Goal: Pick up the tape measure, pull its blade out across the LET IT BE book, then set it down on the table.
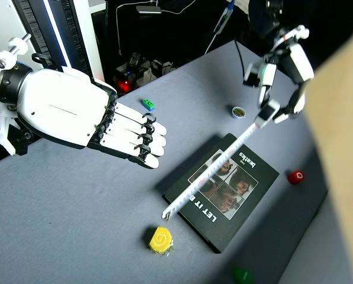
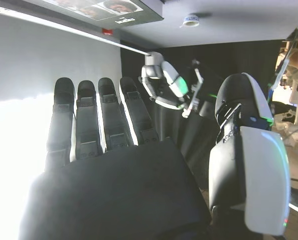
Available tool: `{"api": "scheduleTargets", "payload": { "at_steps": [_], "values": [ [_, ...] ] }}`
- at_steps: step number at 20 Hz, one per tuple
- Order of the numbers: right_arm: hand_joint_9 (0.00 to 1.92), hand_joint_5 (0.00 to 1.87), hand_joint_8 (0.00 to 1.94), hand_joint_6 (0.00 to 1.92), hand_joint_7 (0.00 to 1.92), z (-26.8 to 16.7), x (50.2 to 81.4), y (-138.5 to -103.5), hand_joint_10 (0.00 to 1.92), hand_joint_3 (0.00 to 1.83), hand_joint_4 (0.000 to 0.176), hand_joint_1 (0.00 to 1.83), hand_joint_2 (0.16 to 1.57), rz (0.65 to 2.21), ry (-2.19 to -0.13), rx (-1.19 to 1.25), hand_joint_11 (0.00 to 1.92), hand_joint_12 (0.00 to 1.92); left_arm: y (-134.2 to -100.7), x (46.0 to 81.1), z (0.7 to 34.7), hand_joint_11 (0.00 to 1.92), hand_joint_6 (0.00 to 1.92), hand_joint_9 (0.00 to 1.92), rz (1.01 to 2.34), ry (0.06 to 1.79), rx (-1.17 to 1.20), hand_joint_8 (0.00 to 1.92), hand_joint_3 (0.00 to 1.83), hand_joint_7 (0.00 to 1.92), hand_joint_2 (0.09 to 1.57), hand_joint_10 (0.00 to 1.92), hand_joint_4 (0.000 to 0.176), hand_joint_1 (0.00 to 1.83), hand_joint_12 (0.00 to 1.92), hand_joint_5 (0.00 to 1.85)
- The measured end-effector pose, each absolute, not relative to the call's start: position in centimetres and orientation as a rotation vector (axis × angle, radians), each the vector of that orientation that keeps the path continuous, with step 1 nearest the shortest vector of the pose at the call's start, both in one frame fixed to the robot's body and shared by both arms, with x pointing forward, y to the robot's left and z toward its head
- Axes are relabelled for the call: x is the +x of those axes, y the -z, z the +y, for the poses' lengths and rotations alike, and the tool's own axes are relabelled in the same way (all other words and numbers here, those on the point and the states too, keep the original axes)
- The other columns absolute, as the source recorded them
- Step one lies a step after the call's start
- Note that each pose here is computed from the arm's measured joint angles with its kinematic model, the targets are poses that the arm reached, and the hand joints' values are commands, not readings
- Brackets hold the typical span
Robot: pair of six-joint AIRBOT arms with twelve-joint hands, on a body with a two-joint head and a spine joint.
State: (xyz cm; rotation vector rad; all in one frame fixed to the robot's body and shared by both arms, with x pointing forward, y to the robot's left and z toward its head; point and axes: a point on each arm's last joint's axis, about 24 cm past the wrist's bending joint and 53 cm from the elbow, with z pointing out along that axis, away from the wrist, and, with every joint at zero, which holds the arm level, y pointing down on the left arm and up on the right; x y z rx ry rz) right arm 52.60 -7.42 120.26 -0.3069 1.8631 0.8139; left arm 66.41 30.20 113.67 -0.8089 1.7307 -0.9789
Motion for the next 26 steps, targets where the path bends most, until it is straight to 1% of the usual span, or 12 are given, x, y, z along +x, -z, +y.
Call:
{"api": "scheduleTargets", "payload": {
  "at_steps": [5,8,10,12,14,16,17,18,20,21,23,26],
  "values": [
    [0.0,0.0,0.0,0.0,0.0,-7.4,52.5,-120.3,0.0,0.0,0.0,0.0,1.07,1.863,-0.814,-0.307,0.0,0.3,-112.9,64.5,27.7,0.81,0.62,0.9,1.776,1.028,-0.817,0.81,0.0,1.13,1.08,1.24,0.0,1.39,1.15,1.06],
    [0.0,0.0,0.0,0.0,0.0,-7.4,52.5,-120.3,0.0,0.0,0.0,0.0,1.07,1.863,-0.815,-0.308,0.0,0.24,-113.0,63.8,27.1,0.79,0.7,0.92,1.783,1.041,-0.819,0.68,0.0,1.17,1.07,1.23,0.0,1.39,1.16,1.04],
    [0.0,0.0,0.0,0.0,0.0,-7.4,52.4,-120.2,0.0,0.0,0.0,0.0,1.09,1.866,-0.814,-0.309,0.0,0.2,-113.2,63.4,26.8,0.76,0.74,0.91,1.784,1.05,-0.82,0.69,0.0,1.17,1.08,1.25,0.0,1.39,1.2,1.01],
    [0.0,0.0,0.0,0.0,0.0,-7.4,52.4,-120.2,0.0,0.0,0.0,0.0,1.07,1.866,-0.813,-0.309,0.0,0.19,-112.5,62.4,26.1,0.76,0.75,0.9,1.819,1.049,-0.797,0.68,0.0,1.17,1.08,1.26,0.0,1.39,1.21,1.01],
    [0.0,0.0,0.0,0.0,0.0,-7.4,52.4,-120.2,0.0,0.0,0.0,0.0,1.07,1.866,-0.813,-0.308,0.0,0.22,-111.6,61.7,25.5,0.78,0.66,0.9,1.857,1.045,-0.789,0.65,0.0,1.19,1.06,1.23,0.0,1.39,1.18,1.08],
    [0.0,0.0,0.0,0.0,0.0,-7.4,52.4,-120.2,0.0,0.0,0.0,0.02,1.06,1.866,-0.814,-0.309,0.0,0.29,-111.0,61.0,25.2,0.8,0.63,0.9,1.877,1.045,-0.777,0.67,0.0,1.19,1.06,1.23,0.0,1.39,1.15,1.09],
    [0.0,0.0,0.0,0.0,0.0,-7.5,52.4,-120.2,0.0,0.0,0.0,0.02,1.07,1.866,-0.813,-0.308,0.0,0.29,-110.8,60.8,25.2,0.8,0.64,0.9,1.882,1.042,-0.779,0.66,0.0,1.2,1.06,1.23,0.0,1.39,1.15,1.08],
    [0.0,0.0,0.0,0.0,0.0,-7.5,52.4,-120.2,0.0,0.0,0.0,0.02,1.08,1.866,-0.812,-0.308,0.0,0.25,-110.5,60.5,25.2,0.78,0.71,0.88,1.887,1.041,-0.786,0.68,0.0,1.19,1.08,1.28,0.0,1.39,1.16,1.02],
    [0.0,0.0,0.0,0.0,0.0,-7.5,52.4,-120.2,0.0,0.01,0.0,0.01,1.09,1.866,-0.812,-0.308,0.0,0.23,-110.0,60.2,25.0,0.74,0.74,0.86,1.893,1.045,-0.79,0.69,0.0,1.19,1.08,1.29,0.0,1.39,1.2,1.01],
    [0.0,0.0,0.0,0.0,0.0,-7.5,52.4,-120.2,0.0,0.0,0.0,0.02,1.07,1.866,-0.812,-0.308,0.0,0.23,-109.8,60.1,25.0,0.76,0.74,0.88,1.895,1.046,-0.793,0.67,0.0,1.19,1.08,1.27,0.0,1.39,1.16,1.02],
    [0.0,0.0,0.0,0.0,0.0,-7.5,52.4,-120.2,0.0,0.0,0.0,0.02,1.07,1.865,-0.811,-0.309,0.0,0.24,-109.1,59.9,24.6,0.81,0.72,0.9,1.907,1.054,-0.784,0.66,0.0,1.19,1.07,1.22,0.0,1.39,1.09,1.04],
    [0.0,0.0,0.0,0.0,0.0,-7.5,52.4,-120.2,0.0,0.0,0.0,0.02,1.07,1.863,-0.806,-0.316,0.0,0.32,-107.9,59.8,24.3,0.81,0.63,0.91,1.922,1.062,-0.786,0.77,0.0,1.15,1.07,1.2,0.0,1.39,1.08,1.09]
  ]
}}
